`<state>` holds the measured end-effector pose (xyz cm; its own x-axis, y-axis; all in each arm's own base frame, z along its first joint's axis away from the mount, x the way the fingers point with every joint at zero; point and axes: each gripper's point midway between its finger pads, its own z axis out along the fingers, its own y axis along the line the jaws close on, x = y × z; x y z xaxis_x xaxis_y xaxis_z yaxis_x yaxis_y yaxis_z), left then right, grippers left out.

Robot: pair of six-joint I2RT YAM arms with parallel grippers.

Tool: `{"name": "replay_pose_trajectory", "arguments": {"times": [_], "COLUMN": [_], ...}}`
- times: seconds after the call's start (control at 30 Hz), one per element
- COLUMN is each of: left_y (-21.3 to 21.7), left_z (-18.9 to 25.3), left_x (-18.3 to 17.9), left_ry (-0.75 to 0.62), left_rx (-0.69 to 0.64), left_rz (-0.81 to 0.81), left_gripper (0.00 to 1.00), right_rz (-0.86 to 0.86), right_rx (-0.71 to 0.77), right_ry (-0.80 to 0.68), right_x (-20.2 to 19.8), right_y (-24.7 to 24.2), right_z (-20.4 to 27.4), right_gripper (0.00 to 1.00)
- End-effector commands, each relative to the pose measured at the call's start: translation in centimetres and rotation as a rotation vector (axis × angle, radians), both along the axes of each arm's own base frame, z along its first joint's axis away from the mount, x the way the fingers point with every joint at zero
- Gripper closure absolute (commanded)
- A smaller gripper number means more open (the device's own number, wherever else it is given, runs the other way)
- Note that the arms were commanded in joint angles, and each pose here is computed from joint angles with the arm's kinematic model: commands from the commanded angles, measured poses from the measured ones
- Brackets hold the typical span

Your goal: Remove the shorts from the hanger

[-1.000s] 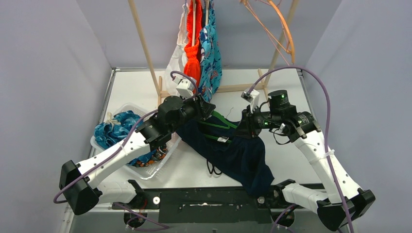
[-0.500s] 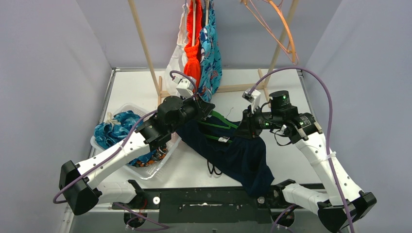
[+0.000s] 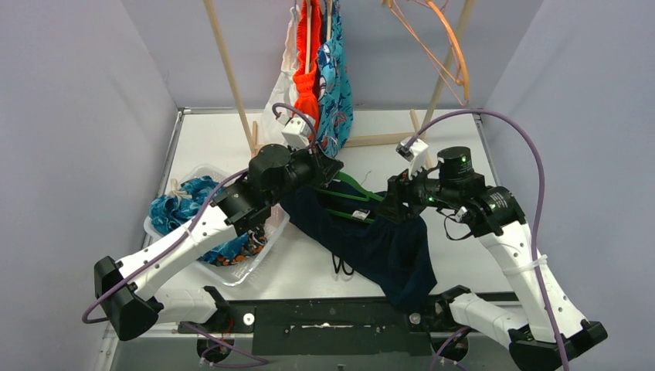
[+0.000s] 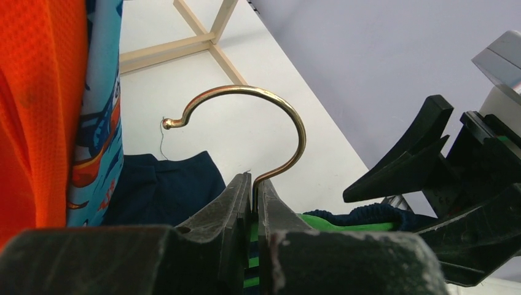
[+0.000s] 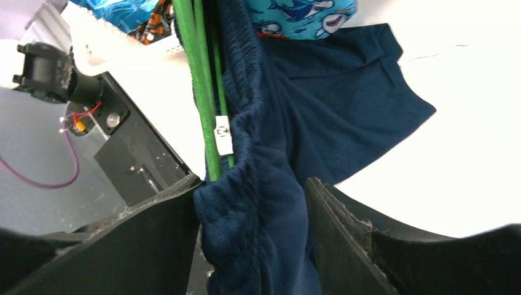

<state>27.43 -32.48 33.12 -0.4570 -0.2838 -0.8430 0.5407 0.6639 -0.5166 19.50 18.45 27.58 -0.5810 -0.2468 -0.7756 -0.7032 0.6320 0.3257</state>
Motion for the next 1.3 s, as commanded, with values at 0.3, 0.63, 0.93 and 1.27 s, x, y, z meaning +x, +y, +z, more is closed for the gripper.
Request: {"name": "replay_pose_trajectory", "arguments": {"times": [0.3,0.63,0.93,1.27], "left_y": [0.8,0.9,1.3,3.5], "left_z": [5.1,4.6,4.0,4.5], "left_x": [1.2,1.6,1.5,1.4], "left_ry": [-0.063,-0.052,-0.034,-0.044], "left_rx": [-0.039,-0.053,-0.049,-0.051], "left_rz": [0.087,0.119,0.138,0.210], "left_gripper": [1.00,1.00,1.00,1.00], "right_rz": [-0.143,-0.124,-0.095,-0.154], "right_rx": [0.065,0.009,0.047,0.031], "right_ry": [-0.196,-0.065,-0.067,-0.085], "right_x": [0.1,0.6,1.2,2.1], "right_y": [-1.9,-1.3,-0.3,-0.9], "right_z": [7.0,4.0,4.4,4.8], "right_gripper": [0.31,0.36,0.71,0.92]}}
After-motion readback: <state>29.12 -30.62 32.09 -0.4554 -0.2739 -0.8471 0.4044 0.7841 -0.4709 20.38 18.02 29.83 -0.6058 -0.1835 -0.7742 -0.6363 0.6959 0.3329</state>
